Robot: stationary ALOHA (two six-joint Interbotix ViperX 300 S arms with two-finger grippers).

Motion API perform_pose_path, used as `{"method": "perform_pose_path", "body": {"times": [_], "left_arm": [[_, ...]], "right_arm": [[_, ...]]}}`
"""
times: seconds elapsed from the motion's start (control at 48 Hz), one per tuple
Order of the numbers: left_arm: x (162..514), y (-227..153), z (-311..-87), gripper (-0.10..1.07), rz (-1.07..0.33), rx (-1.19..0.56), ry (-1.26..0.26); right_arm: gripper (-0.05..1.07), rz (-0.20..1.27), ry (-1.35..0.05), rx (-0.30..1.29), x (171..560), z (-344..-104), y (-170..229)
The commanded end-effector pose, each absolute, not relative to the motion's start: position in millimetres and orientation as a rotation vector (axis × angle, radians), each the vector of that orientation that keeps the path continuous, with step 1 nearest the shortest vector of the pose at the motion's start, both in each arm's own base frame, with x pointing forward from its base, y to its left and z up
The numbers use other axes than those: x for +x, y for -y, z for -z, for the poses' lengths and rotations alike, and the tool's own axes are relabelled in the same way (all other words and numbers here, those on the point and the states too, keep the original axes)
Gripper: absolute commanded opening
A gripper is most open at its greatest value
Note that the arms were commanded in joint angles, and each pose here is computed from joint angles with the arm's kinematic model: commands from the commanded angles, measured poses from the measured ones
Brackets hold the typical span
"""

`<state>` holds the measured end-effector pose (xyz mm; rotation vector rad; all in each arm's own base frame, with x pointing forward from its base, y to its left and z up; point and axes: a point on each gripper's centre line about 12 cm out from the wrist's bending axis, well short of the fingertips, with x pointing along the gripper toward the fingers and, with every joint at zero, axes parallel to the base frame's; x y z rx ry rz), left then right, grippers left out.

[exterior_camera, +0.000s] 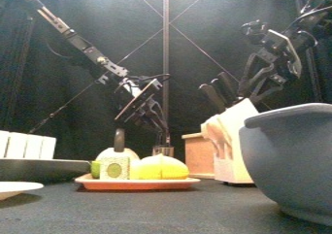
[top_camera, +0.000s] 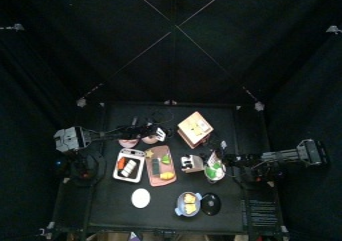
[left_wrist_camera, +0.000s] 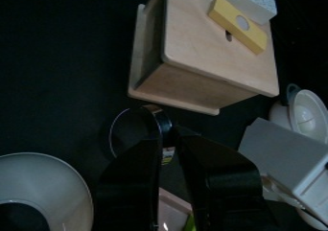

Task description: Place cookie cutter in top middle

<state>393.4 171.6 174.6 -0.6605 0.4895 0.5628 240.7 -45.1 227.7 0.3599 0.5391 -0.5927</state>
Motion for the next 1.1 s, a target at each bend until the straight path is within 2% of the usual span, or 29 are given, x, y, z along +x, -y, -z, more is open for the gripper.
{"method": "perform_pose_path", "body": {"times": [0.0, 0.146, 0.271, 0.812, 0.958, 1.083], "left_arm": [[397, -176, -188, 0.64, -0.559, -0.654, -0.451], [397, -175, -188, 0.75, -0.557, -0.656, -0.454], [397, -175, -190, 0.80, -0.558, -0.654, -0.448], [391, -169, -215, 0.80, -0.525, -0.589, -0.403], [381, -164, -226, 0.80, -0.507, -0.536, -0.393], [366, -147, -234, 0.80, -0.459, -0.445, -0.405]], "right_arm": [[0.95, 0.589, -0.520, 0.367, 242, -233, 46], [0.95, 0.589, -0.522, 0.367, 242, -233, 46], [0.95, 0.589, -0.522, 0.367, 242, -233, 46], [0.95, 0.590, -0.537, 0.370, 241, -229, 45], [0.95, 0.595, -0.561, 0.442, 240, -223, 41], [0.95, 0.601, -0.652, 0.605, 235, -205, 26]]}}
